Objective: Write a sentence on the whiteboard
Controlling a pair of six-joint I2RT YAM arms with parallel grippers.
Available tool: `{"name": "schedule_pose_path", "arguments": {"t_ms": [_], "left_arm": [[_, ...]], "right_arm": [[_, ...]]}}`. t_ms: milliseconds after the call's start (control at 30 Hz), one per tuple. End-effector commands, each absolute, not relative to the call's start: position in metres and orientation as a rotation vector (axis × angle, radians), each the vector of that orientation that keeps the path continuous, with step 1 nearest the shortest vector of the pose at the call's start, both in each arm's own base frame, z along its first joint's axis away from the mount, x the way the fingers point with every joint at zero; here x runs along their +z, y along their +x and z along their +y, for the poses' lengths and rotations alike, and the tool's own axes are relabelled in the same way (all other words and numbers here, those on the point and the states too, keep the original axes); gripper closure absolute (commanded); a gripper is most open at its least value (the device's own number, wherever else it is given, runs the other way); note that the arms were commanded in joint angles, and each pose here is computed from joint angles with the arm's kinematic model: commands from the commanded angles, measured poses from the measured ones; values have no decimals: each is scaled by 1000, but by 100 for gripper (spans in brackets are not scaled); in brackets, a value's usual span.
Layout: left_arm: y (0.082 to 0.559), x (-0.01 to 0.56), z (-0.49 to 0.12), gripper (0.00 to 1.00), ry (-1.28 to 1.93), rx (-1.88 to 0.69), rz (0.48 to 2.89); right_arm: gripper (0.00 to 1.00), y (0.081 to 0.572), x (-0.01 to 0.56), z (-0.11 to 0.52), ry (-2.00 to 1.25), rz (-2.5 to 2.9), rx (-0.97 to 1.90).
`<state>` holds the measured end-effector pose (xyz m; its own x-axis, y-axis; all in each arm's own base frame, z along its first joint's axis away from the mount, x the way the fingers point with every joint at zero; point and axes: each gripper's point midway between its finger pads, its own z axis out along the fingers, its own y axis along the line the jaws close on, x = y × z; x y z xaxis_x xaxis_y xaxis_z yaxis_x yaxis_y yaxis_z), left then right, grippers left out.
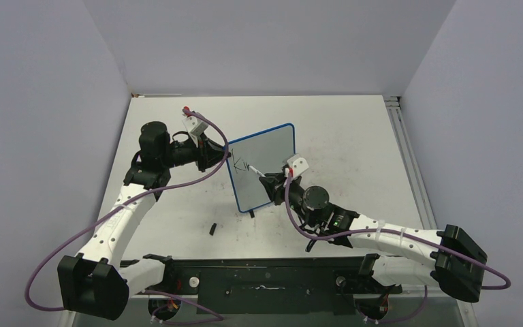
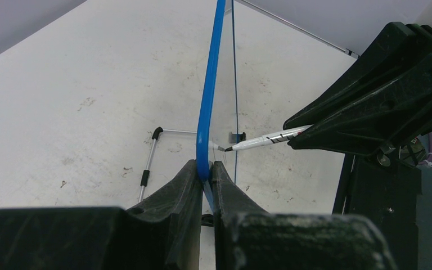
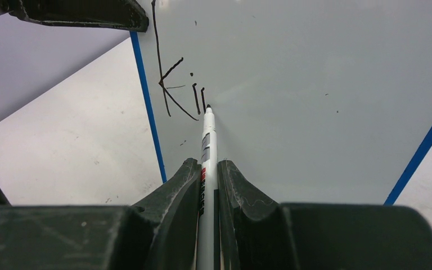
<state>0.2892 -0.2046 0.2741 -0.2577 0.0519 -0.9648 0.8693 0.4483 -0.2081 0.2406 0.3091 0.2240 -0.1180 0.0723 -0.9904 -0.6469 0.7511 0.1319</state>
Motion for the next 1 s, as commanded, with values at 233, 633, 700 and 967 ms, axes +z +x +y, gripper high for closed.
{"name": "schedule_pose_path", "arguments": {"t_ms": [233, 633, 700, 967], "left_arm": [[284, 262, -207, 100, 852, -998, 1677], [284, 262, -207, 100, 853, -999, 1678], [284, 262, -207, 100, 853, -999, 1677], [283, 262, -207, 100, 853, -999, 1678]], "right_arm": [[95, 256, 265, 299, -350, 1480, 644], [95, 252, 237, 293, -354, 1555, 633], [95, 252, 231, 292, -357, 1571, 632], [95, 249, 210, 291, -363, 1620, 632]]}}
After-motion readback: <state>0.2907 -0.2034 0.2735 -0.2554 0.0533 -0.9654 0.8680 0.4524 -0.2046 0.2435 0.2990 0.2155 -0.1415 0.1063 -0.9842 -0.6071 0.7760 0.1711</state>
